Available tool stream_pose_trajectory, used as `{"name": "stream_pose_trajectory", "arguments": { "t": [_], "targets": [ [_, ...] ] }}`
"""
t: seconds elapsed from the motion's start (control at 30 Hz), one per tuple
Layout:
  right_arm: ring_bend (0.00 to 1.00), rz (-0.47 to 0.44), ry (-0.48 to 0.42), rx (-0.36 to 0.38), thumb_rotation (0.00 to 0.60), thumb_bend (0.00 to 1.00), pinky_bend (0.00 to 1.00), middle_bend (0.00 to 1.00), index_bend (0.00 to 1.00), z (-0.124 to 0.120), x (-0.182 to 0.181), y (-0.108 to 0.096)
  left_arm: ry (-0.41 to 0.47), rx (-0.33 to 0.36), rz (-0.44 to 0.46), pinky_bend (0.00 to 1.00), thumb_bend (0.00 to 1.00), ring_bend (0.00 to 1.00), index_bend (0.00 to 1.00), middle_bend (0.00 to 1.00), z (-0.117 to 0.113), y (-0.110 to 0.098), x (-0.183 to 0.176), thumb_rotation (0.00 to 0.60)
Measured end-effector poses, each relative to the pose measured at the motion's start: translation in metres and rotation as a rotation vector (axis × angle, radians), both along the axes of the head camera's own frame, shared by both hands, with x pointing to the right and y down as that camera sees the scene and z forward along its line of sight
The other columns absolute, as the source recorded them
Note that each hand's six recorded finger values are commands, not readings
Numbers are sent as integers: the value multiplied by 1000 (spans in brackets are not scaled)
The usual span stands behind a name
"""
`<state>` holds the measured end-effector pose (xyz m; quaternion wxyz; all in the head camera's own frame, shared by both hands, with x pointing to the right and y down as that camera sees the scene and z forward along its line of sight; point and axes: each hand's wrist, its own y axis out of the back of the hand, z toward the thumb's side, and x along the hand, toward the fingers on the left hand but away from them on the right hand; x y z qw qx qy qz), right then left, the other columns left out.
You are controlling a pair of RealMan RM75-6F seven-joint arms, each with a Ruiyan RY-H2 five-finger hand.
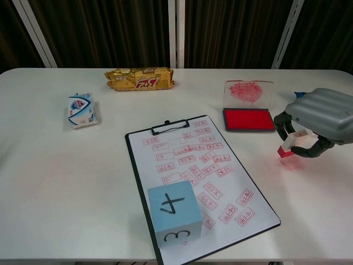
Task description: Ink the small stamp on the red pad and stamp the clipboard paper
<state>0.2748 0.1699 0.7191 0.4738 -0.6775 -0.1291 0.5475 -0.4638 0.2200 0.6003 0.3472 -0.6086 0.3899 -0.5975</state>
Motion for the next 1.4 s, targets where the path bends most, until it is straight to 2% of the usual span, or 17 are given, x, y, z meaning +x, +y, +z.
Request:
{"name": "stream_pose_trajectory", "arguments": {
  "t": [0.27, 0.53, 0.8, 1.0, 1.3, 1.4],
  "targets": [
    [919, 18, 23, -32, 600, 477, 978, 891, 1000, 15, 8, 3, -3, -2, 1, 248, 0, 156, 188, 194, 1, -1, -1, 600],
    [912, 23, 27, -27, 600, 451, 978, 860, 998, 21, 8, 4, -3, -2, 4, 248, 0, 156, 188, 193, 0, -2, -1, 600],
    [896, 20, 32, -39, 600, 436, 978, 782, 925, 24, 10, 7, -2, -1, 6, 248, 0, 156, 188, 194, 0, -2, -1, 600],
    [870, 19, 23, -42, 600, 382, 978, 698, 834, 26, 11, 8, -5, 0, 5, 248, 0, 156, 188, 194, 0, -2, -1, 600],
    [849, 22, 7, -44, 600, 296, 978, 522, 591, 24, 11, 8, -6, -5, 3, 248, 0, 156, 189, 194, 1, -1, -1, 600],
    [849, 22, 3, -43, 600, 294, 978, 485, 550, 24, 12, 9, -5, -5, 4, 248, 0, 156, 189, 194, 1, -1, -1, 600]
  ]
}}
